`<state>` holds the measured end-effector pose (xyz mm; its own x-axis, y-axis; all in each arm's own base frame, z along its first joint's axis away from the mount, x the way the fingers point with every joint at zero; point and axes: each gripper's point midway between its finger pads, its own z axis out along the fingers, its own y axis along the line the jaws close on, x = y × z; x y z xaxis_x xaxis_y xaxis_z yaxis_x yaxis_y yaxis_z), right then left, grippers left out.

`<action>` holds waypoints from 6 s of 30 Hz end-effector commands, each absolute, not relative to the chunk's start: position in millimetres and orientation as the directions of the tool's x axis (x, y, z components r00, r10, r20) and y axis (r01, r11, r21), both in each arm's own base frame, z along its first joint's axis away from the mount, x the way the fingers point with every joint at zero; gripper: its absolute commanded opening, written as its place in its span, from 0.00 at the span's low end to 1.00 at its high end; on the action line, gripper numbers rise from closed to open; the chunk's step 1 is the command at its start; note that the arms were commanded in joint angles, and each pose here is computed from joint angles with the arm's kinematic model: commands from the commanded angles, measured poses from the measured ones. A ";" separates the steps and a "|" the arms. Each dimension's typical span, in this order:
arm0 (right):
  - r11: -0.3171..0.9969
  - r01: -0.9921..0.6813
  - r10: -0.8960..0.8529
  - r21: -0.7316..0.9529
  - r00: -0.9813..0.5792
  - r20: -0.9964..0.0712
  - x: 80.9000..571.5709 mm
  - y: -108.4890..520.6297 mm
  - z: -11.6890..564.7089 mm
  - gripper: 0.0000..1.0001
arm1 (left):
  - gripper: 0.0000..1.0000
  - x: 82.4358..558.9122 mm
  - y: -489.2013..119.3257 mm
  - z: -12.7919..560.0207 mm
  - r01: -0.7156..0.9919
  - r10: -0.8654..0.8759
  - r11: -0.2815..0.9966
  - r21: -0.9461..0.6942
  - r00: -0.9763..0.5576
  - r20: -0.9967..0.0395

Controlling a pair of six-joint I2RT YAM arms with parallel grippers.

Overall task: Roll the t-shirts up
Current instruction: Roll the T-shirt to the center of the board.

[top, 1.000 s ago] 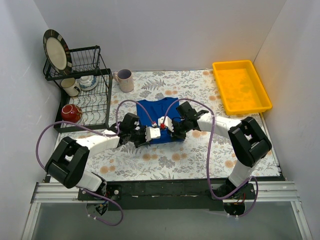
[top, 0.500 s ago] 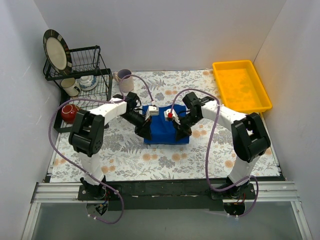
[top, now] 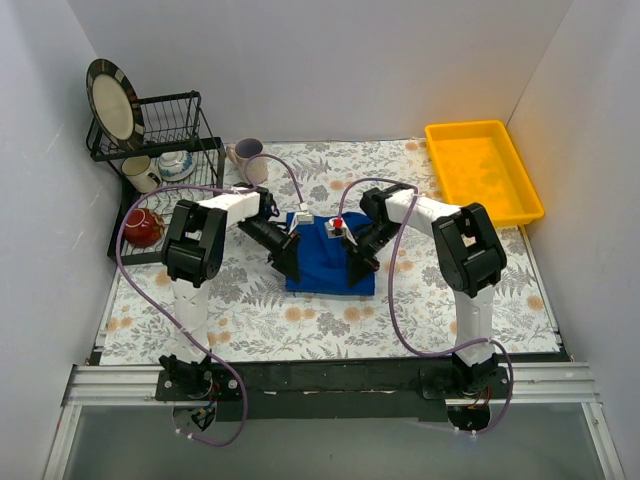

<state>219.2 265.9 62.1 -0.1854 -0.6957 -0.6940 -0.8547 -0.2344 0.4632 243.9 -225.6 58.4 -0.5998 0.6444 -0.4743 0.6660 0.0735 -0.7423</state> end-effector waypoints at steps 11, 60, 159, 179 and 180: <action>-0.077 -0.732 -0.782 0.677 -0.377 -0.496 237.0 229.5 29.9 0.01 | 0.25 279.8 -181.4 25.6 0.594 0.658 0.266 -0.759 -0.687 -0.308; 0.044 -0.811 -0.780 0.583 -0.392 -0.487 314.2 239.7 33.1 0.58 | 0.61 256.3 -211.3 -14.8 0.976 0.859 -0.099 0.193 0.182 -0.479; -0.159 -0.987 -0.776 -0.029 0.143 -0.615 258.2 254.0 33.4 0.12 | 0.37 252.5 -239.8 38.3 0.974 0.664 0.208 -0.094 -0.211 -0.717; -0.199 -0.770 -0.811 0.606 -0.218 -0.543 158.6 210.8 63.0 0.11 | 0.00 210.0 -193.9 72.7 0.716 0.725 0.113 -0.689 -0.534 -0.435; -0.197 -0.767 -0.807 0.611 -0.227 -0.545 163.5 212.3 64.8 0.11 | 0.00 210.7 -194.4 63.7 0.682 0.736 0.117 -0.722 -0.548 -0.398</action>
<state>191.9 256.1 56.4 -0.0595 -0.7048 -0.7069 -0.8788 -0.2988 0.3719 217.3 -219.2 66.2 -0.4977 0.6760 -0.5435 0.7799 0.0745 -0.6214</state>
